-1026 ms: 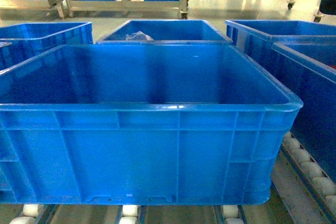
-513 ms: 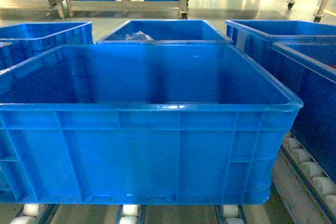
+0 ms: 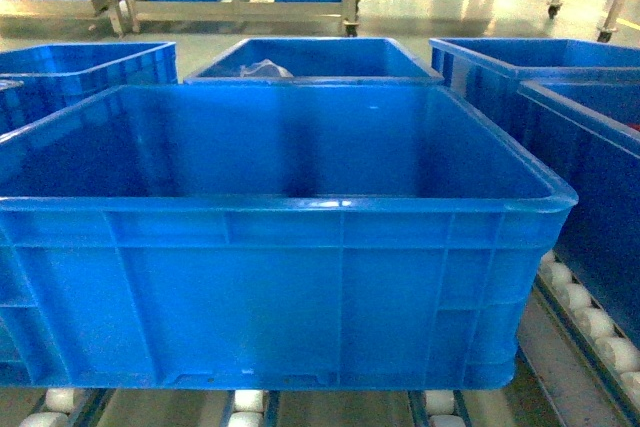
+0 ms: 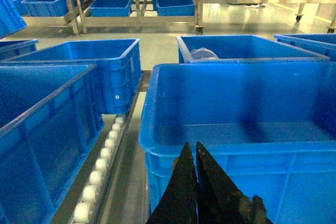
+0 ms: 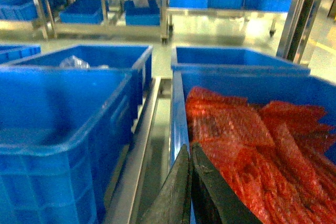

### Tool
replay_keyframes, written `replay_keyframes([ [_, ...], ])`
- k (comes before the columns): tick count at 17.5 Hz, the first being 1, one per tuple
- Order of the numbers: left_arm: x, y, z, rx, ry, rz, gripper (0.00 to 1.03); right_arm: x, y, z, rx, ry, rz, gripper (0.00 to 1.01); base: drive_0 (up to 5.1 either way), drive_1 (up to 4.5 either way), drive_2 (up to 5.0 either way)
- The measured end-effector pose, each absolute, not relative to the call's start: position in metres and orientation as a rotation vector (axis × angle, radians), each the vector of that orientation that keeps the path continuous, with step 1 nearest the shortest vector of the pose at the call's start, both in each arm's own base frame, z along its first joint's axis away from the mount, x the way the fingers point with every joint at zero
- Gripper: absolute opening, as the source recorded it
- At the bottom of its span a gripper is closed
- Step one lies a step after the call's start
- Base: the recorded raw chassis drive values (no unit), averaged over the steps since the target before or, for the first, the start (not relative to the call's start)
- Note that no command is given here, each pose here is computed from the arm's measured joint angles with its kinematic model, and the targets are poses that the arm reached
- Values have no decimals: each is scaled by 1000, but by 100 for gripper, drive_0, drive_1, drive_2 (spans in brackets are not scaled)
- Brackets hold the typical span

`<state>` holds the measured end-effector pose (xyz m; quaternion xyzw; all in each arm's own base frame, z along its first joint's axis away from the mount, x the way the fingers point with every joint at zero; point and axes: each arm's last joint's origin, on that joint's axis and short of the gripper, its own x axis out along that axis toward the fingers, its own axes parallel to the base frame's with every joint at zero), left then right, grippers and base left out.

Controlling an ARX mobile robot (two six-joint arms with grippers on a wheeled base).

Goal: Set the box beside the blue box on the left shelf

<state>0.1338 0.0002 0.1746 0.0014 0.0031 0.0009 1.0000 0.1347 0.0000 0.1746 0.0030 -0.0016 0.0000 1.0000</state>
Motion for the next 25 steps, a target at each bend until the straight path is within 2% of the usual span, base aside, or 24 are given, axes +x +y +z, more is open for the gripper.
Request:
replay_keyframes([
  [2,130,0,169,3,-3,2,1,131,0,167,6,9,0,1,0,0,0],
  [4,124,0,172,3,-16,2,1,124,0,171,6,-17,0,1,0,0,0],
  [17,108,0,171,3,-16,2,1,109,0,170,6,-14,0,1,0,0,0],
  [19,99,0,165,2,29,4,1,100,0,163,6,41,-1,1,0,0,0],
  [20,97,0,171,2,-25,2,1,97,0,169,6,-21,2,1,0,0,0],
  [21,97,0,167,2,9,0,1,97,0,166,6,4,0,1,0,0,0],
  [23,97,0,168,1,0,1,1,97,0,167,6,-4,0,1,0,0,0],
  [24,97,0,168,0,1,2,9,97,0,167,6,-2,0,9,0,0,0],
  [25,97,0,168,0,1,2,23,97,0,167,6,-2,0,24,0,0,0],
])
